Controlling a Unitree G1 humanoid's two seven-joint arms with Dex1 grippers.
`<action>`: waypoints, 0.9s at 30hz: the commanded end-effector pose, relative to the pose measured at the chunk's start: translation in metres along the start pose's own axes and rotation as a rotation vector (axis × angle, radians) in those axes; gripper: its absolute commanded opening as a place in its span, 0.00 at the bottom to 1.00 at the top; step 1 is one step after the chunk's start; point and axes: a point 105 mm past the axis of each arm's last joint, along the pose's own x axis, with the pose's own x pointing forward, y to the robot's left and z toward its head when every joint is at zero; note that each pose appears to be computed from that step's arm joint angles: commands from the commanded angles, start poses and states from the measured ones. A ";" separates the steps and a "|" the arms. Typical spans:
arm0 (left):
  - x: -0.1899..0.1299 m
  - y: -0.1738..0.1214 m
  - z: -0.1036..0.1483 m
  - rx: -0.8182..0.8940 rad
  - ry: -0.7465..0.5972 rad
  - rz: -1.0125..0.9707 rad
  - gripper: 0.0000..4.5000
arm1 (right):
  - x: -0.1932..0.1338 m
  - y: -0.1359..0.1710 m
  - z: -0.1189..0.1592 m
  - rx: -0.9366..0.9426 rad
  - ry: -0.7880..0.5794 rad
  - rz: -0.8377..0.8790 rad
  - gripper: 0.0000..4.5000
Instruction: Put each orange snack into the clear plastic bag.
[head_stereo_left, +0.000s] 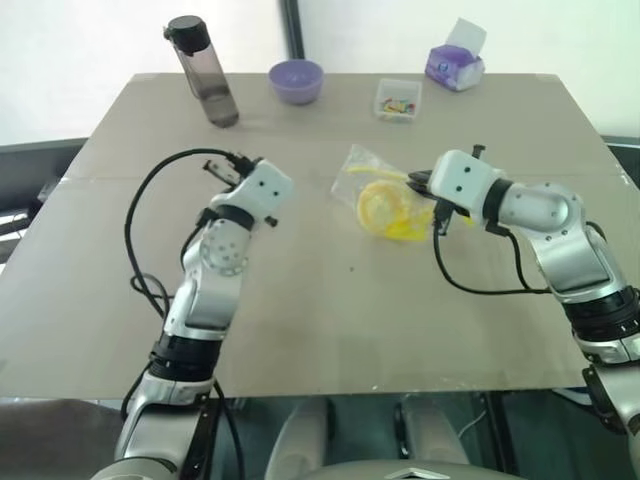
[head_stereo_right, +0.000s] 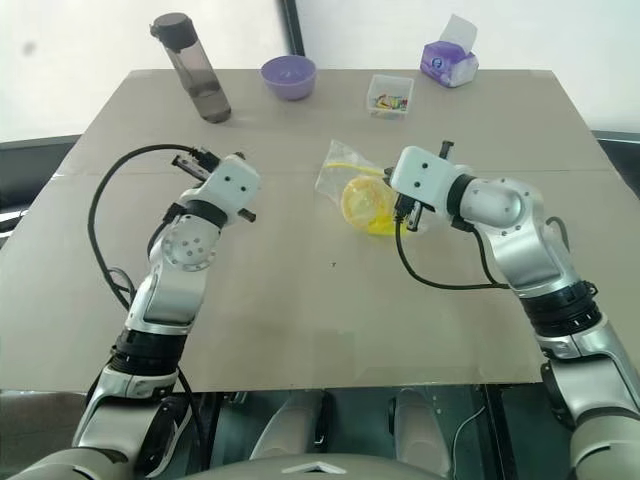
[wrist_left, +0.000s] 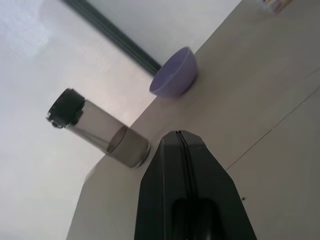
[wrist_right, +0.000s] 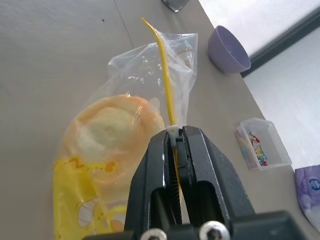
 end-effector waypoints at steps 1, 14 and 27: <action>-0.006 -0.017 0.034 -0.014 -0.150 -0.100 0.11 | -0.004 -0.009 0.016 -0.031 -0.048 -0.036 0.00; -0.008 -0.030 0.061 0.046 -0.287 -0.150 0.73 | -0.001 -0.007 0.026 -0.031 -0.085 -0.027 0.00; -0.008 -0.037 0.062 0.060 -0.299 -0.193 0.73 | 0.002 0.005 0.042 -0.018 -0.150 0.010 0.00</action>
